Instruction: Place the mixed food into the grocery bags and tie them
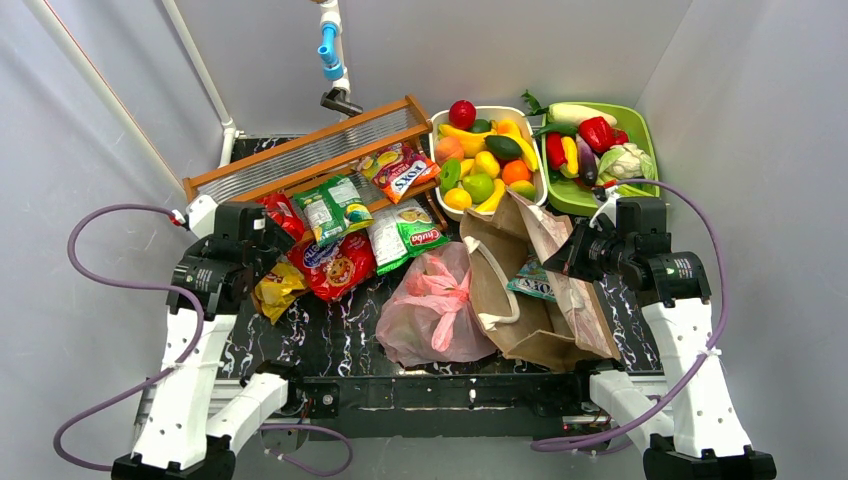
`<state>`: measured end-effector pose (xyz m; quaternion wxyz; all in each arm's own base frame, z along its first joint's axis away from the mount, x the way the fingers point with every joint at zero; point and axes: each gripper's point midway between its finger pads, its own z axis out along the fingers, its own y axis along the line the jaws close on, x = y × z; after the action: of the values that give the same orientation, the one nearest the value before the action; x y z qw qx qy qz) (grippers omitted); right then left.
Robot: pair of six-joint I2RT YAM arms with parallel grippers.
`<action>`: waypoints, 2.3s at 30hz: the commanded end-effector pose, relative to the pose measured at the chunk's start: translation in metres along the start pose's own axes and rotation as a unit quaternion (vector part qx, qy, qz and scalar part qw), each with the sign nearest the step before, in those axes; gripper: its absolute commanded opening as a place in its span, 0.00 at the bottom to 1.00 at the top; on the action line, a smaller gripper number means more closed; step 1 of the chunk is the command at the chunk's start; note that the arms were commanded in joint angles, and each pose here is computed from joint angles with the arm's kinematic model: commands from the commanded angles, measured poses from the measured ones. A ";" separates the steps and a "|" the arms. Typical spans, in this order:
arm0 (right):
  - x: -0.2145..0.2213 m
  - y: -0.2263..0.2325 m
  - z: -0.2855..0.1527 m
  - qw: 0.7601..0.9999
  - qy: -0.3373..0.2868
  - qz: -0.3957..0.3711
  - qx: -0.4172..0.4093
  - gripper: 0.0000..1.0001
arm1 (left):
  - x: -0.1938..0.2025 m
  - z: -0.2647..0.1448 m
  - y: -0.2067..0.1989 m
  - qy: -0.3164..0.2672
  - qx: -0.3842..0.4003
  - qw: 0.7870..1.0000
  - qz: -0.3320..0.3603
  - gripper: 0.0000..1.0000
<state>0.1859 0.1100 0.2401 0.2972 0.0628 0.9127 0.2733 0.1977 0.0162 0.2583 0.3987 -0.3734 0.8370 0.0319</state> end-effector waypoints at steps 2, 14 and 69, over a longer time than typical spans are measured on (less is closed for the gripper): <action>0.001 0.002 -0.002 1.000 -0.004 -0.011 -0.008 0.01 | -0.012 0.005 -0.002 -0.034 0.005 0.997 -0.066 0.98; 0.004 0.001 -0.003 1.000 -0.002 -0.011 -0.004 0.01 | -0.016 0.026 0.005 -0.071 -0.013 0.983 -0.171 0.98; 0.010 0.003 -0.002 1.000 0.003 -0.018 -0.016 0.01 | -0.006 0.070 0.022 -0.112 0.007 0.972 -0.208 0.00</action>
<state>0.1811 0.1115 0.2375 0.2993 0.0529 0.9123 0.2746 0.2557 0.0613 0.2259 0.5196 -0.5337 0.6662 -0.0366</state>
